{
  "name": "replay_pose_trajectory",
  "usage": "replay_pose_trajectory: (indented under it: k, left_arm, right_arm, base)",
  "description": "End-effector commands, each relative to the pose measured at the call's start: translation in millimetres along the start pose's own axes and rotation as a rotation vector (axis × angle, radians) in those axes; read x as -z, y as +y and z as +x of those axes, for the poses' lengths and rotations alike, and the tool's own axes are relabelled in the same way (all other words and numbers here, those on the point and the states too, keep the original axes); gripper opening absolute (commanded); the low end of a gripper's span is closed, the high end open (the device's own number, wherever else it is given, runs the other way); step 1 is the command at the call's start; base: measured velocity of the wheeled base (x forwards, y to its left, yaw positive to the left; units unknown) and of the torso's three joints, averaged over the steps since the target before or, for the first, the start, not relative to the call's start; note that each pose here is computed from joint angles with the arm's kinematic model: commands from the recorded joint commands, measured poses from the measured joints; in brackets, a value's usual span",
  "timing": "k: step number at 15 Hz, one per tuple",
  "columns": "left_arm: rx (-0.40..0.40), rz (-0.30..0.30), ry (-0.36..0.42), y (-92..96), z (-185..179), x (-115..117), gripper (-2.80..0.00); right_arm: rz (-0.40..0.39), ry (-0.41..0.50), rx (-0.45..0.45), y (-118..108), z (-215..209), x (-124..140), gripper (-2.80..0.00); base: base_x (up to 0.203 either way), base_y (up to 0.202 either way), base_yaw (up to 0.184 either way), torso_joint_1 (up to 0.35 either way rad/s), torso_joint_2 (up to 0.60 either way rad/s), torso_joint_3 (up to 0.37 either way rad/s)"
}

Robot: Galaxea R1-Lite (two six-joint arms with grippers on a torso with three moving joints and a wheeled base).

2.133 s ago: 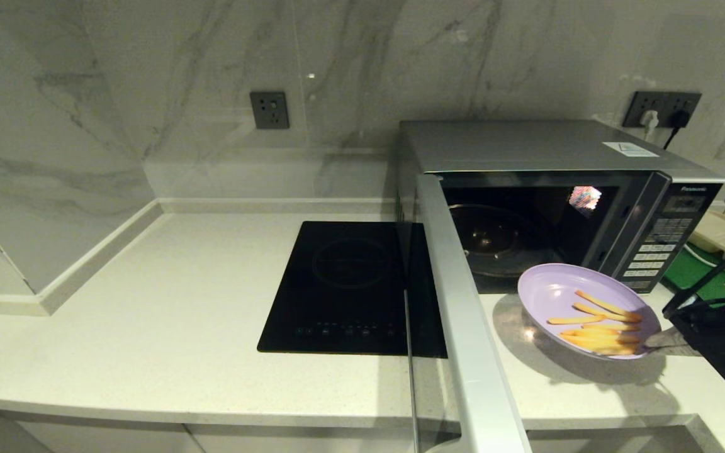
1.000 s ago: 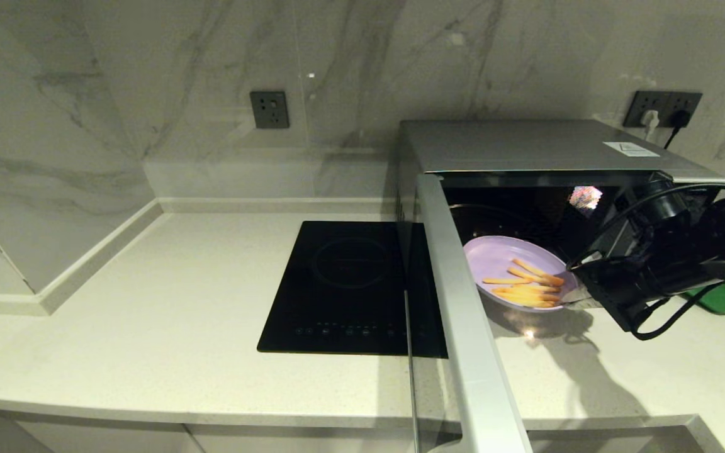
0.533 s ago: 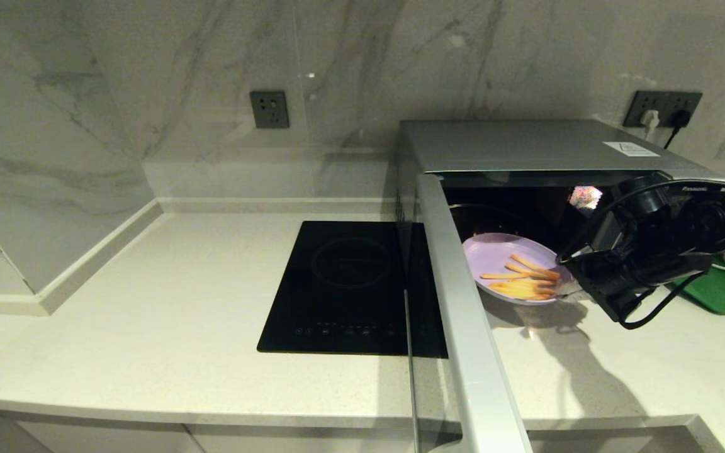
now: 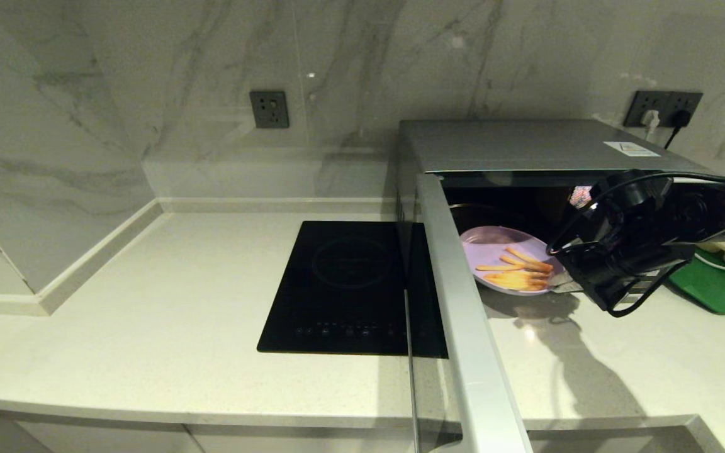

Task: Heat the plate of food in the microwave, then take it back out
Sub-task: Put the plate in the microwave oven

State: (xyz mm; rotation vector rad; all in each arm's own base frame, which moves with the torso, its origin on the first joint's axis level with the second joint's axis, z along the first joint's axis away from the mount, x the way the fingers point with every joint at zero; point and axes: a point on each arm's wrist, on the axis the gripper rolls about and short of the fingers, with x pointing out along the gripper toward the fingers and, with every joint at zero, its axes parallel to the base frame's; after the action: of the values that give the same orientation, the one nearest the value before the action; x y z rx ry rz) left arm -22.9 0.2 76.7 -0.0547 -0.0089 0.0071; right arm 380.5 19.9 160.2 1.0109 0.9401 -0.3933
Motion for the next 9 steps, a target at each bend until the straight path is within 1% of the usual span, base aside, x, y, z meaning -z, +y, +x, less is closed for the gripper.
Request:
replay_pose_trajectory:
  k: [1, 3, 9]
  left_arm:
    - [0.000, -0.001, 0.000, 0.0, 0, 0, -2.80]
    - [0.000, -0.001, 0.000, 0.0, 0, 0, -2.80]
    - [0.000, -0.001, 0.000, 0.0, 0, 0, -2.80]
  right_arm:
    - [0.010, 0.002, -0.002, 6, 6, -3, -2.80]
    - [0.025, -0.001, -0.009, 10, 7, -4, -2.80]
    - [0.026, 0.001, -0.016, 16, 19, -5, -2.80]
  base:
    - [0.000, 0.000, 0.000, 0.000, 0.00, 0.000]
    - [0.000, 0.000, 0.000, 0.000, 0.00, 0.000]
    - [0.000, 0.000, 0.000, 0.000, 0.00, 0.000]
